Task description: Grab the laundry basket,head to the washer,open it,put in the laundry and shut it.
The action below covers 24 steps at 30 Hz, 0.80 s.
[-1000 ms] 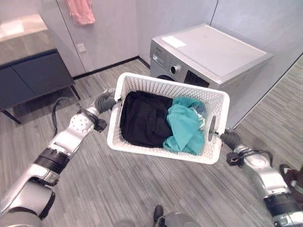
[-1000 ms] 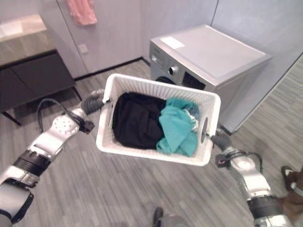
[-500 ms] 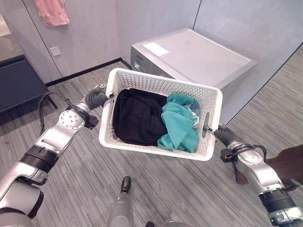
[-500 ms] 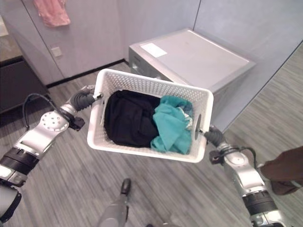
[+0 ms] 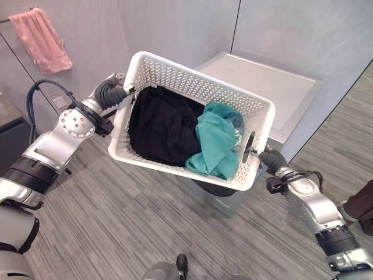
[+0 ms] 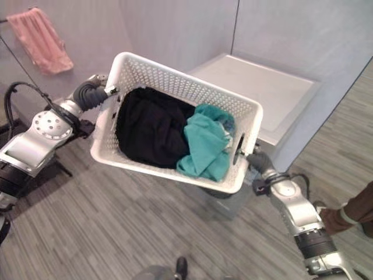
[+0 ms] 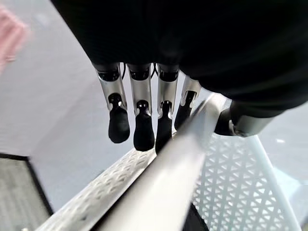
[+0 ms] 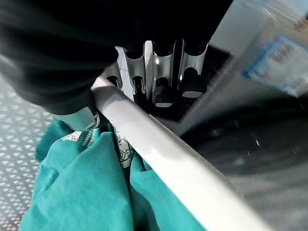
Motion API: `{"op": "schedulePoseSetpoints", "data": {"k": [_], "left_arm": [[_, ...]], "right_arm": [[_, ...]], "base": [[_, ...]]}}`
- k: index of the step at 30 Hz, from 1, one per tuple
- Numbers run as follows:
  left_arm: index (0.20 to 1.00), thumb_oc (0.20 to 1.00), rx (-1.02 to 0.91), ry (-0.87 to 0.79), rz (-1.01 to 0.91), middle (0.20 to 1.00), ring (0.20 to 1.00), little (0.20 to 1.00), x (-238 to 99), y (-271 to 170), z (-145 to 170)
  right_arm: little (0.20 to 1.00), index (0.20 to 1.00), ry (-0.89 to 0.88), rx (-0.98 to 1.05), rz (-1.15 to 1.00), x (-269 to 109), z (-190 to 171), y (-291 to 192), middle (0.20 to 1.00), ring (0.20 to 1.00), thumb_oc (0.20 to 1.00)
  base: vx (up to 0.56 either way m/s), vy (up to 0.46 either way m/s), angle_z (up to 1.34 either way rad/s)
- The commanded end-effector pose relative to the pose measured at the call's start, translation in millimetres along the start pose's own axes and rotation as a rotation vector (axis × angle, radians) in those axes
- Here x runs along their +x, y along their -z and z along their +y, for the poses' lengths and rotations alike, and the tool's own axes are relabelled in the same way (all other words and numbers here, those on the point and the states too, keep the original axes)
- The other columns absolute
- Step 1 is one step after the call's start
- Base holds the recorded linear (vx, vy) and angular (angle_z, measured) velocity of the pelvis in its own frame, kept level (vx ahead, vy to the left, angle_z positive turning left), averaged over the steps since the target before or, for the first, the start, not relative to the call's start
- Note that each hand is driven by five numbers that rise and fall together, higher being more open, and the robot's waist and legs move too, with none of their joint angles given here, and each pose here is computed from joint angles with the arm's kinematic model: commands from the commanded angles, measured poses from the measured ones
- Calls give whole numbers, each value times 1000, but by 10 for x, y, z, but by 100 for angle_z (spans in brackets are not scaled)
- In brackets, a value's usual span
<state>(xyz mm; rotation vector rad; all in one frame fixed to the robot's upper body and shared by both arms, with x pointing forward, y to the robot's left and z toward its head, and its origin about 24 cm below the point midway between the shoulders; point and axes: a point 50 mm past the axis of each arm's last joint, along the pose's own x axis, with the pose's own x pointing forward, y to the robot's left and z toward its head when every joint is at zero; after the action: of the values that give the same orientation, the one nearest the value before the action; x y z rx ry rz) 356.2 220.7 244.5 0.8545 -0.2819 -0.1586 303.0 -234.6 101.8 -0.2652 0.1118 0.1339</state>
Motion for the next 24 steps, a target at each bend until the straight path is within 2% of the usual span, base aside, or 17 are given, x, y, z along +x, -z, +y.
{"op": "schedulePoseSetpoints", "data": {"k": [1,2,3,5,8,19,21,24], "left_arm": [[200,200,-134,27,-232,200,200,200,157,-425,-161],[200,200,-123,40,-227,200,200,200,209,-452,-194],[200,200,-123,40,-228,200,200,200,212,-456,-195],[200,200,-100,84,-249,200,200,200,353,-606,-314],[200,200,-92,99,-248,200,200,200,431,-672,-355],[200,200,-10,144,-308,200,200,200,588,-1035,-383],[200,200,2,144,-356,200,200,200,623,-1217,-397],[200,200,-12,158,-379,200,200,200,618,-1257,-469]], "right_arm": [[200,200,103,-4,-270,32,-422,-642,200,200,200],[200,200,164,-58,-268,-17,-608,-707,200,200,200],[200,200,165,-58,-269,-18,-611,-708,200,200,200],[200,200,265,-148,-305,-51,-908,-1005,200,200,200],[200,200,279,-180,-300,-30,-987,-1115,200,200,200],[200,200,290,-238,-348,-9,-1053,-1431,200,200,200],[200,200,274,-233,-366,55,-975,-1504,200,200,200],[200,200,242,-252,-371,120,-864,-1502,200,200,200]], "base": [[-35,-102,6],[-28,-78,21],[-50,-106,44],[-59,-147,45],[-34,-129,32],[4,-206,19],[140,-96,29],[222,59,28]]}}
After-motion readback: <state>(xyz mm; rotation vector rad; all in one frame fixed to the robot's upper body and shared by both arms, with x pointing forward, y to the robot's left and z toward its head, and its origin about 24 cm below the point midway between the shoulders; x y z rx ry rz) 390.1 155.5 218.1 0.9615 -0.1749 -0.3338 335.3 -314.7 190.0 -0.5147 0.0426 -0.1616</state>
